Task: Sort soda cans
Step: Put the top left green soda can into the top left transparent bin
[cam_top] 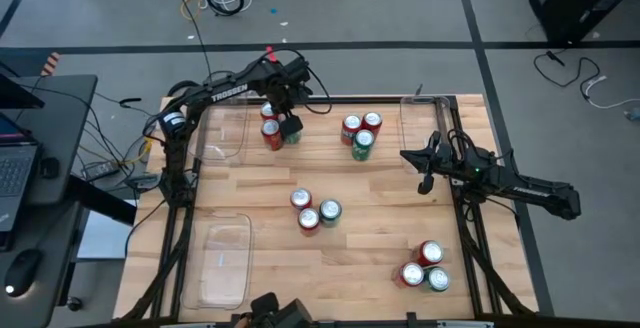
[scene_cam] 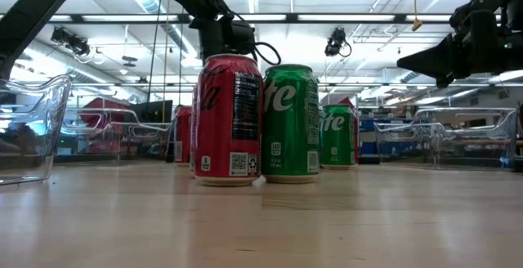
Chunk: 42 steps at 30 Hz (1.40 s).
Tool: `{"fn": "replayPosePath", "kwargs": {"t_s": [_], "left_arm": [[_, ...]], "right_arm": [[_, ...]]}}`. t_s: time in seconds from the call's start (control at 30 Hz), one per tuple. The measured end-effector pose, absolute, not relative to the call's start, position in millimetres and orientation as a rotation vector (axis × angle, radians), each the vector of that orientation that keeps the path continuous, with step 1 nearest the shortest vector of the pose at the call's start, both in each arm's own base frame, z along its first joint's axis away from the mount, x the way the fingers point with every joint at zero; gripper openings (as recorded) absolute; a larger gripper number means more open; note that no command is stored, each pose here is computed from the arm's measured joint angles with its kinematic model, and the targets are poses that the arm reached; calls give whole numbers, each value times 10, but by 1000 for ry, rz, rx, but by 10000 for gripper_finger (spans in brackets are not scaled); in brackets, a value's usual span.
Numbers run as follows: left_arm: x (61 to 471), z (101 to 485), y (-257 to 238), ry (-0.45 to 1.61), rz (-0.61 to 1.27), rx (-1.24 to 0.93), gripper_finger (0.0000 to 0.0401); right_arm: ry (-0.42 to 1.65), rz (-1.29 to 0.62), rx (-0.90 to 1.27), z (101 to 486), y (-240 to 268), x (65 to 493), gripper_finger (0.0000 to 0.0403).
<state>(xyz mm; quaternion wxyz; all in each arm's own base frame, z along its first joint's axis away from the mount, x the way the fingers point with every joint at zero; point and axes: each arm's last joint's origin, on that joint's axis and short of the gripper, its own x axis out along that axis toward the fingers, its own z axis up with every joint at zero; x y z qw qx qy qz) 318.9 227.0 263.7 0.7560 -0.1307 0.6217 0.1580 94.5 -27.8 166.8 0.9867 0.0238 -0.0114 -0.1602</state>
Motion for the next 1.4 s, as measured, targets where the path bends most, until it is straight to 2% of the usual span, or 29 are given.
{"fn": "replayPosePath", "kwargs": {"t_s": [0.33, 0.9, 1.4], "left_arm": [[3200, 2876, 2298, 1336, 393, -245, 349], [3134, 2642, 2231, 1433, 361, -309, 349], [3219, 2650, 2233, 1365, 374, -279, 349]], "right_arm": [[-23, -322, 48, 1669, -278, 945, 0], [-23, -322, 48, 1668, -278, 945, 0], [-23, -322, 48, 1668, -279, 945, 0]]}}
